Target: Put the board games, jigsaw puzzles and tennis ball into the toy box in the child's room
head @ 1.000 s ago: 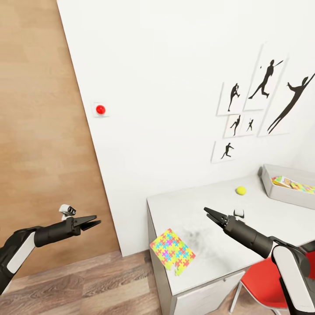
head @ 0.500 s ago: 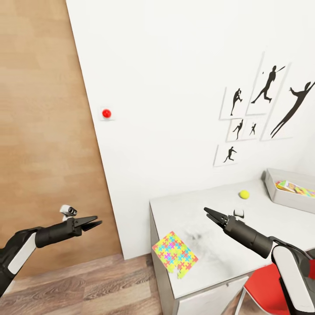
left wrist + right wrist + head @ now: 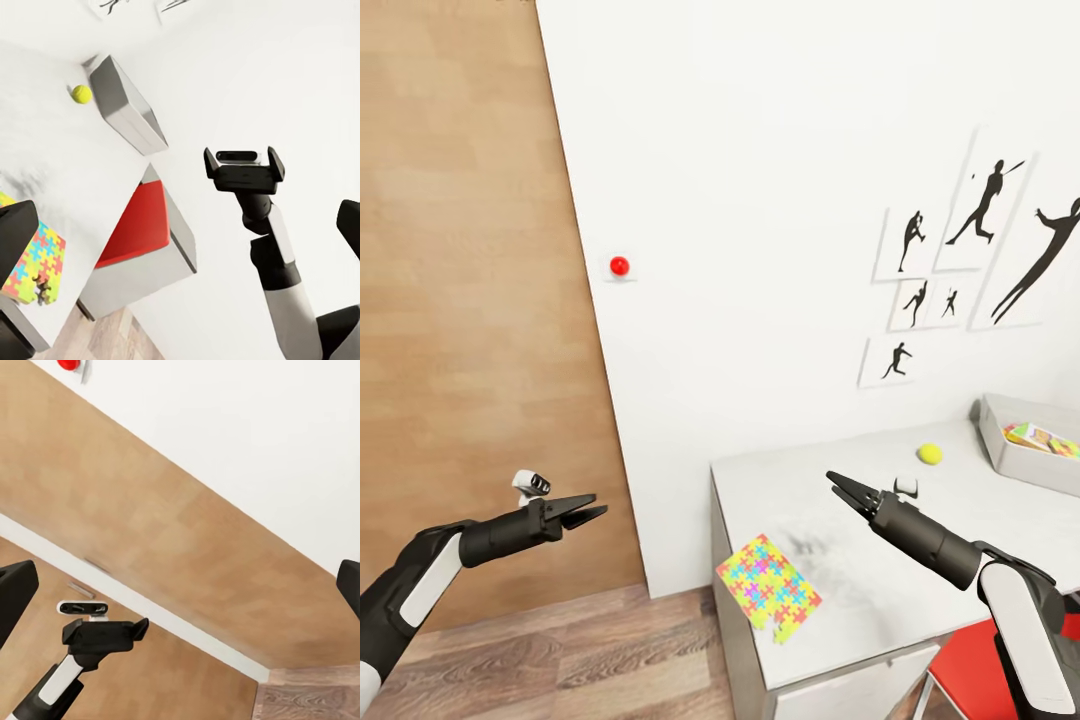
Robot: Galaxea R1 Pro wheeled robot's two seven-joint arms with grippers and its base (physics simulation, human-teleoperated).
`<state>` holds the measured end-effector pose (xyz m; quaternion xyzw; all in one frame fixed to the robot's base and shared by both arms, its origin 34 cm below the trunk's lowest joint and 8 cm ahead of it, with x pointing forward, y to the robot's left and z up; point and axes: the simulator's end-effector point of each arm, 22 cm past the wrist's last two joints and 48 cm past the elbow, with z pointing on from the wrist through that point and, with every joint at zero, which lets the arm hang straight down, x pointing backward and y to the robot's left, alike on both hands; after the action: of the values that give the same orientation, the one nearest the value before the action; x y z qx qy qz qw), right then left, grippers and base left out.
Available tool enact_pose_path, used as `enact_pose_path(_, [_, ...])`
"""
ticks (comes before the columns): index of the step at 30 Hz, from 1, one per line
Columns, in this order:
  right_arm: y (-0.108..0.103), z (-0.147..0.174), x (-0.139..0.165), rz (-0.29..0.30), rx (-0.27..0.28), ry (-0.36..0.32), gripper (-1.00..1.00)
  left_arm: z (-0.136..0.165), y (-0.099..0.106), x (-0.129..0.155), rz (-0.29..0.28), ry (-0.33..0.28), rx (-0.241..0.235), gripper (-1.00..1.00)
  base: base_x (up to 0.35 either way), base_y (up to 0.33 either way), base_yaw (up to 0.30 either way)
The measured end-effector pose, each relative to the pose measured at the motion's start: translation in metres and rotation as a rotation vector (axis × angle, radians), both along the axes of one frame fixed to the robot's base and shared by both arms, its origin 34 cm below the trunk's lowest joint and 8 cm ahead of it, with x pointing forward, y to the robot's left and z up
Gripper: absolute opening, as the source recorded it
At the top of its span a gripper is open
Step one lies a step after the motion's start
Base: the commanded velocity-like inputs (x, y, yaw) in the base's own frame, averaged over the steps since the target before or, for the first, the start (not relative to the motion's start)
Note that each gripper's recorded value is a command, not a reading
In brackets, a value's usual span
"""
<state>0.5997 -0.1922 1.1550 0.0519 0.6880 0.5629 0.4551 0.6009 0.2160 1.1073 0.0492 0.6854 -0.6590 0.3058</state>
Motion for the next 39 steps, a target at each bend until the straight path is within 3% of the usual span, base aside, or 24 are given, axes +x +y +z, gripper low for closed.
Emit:
enact_pose_path(24, [0.000, 0.001, 0.000, -0.001, 0.000, -0.003, 1.00, 0.004, 0.011, 0.003, 0.024, -0.009, 0.000, 1.00, 0.002, 0.000, 0.004])
enact_pose_path(39, [-0.001, 0.000, 0.000, -0.005, -0.004, 0.001, 1.00, 0.001, 0.013, 0.005, 0.037, 0.002, -0.001, 1.00, 0.106, -0.031, 0.000])
